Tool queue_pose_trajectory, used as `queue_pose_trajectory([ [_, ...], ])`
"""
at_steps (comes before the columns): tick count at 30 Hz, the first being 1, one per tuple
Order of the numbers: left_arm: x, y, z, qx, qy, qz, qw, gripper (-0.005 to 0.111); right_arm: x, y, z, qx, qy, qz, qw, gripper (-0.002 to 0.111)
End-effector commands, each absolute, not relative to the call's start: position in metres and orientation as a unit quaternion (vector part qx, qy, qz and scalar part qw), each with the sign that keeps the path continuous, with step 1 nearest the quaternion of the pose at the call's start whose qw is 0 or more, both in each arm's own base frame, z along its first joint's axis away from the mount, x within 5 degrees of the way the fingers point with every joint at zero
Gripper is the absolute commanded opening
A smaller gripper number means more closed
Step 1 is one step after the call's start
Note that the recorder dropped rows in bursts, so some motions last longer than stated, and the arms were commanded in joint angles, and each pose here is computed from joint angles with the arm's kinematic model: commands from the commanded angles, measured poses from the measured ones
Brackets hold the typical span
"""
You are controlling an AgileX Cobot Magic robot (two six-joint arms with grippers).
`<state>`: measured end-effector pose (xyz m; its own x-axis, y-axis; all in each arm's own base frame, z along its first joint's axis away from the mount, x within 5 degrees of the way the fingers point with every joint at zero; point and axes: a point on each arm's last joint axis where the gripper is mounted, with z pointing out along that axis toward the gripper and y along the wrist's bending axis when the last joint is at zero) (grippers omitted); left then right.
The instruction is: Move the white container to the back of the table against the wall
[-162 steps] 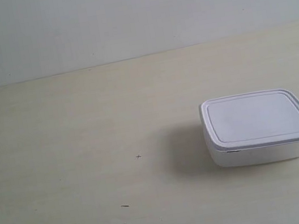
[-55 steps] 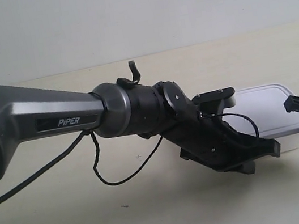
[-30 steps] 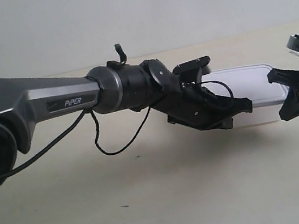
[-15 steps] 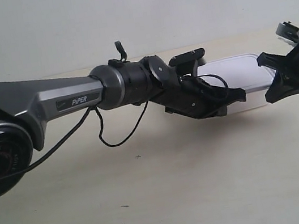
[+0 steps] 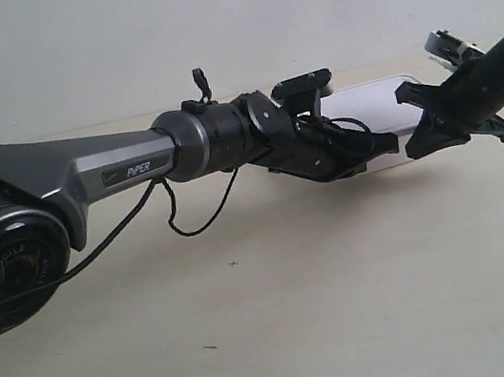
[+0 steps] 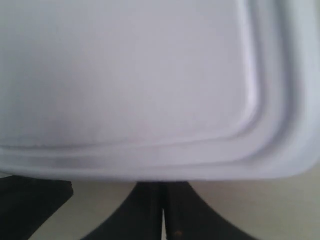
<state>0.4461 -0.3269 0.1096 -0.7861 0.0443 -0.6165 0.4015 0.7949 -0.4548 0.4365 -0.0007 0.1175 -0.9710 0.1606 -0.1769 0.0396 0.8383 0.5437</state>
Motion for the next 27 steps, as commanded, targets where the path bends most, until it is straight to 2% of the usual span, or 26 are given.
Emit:
queue_pose_trajectory([
  [1, 0.457, -0.319, 0.116, 0.114, 0.892, -0.289, 0.328, 0.0, 0.451, 0.019, 0.118, 0.031, 0.951, 0.283, 0.123, 0.0],
  [11, 0.491, -0.295, 0.126, 0.074, 0.878, -0.292, 0.371, 0.0, 0.478, 0.032, 0.122, 0.038, 0.946, 0.282, 0.153, 0.0],
  [27, 0.495, -0.29, 0.12, 0.07, 0.879, -0.287, 0.374, 0.0, 0.513, 0.049, 0.123, 0.041, 0.941, 0.276, 0.193, 0.0],
])
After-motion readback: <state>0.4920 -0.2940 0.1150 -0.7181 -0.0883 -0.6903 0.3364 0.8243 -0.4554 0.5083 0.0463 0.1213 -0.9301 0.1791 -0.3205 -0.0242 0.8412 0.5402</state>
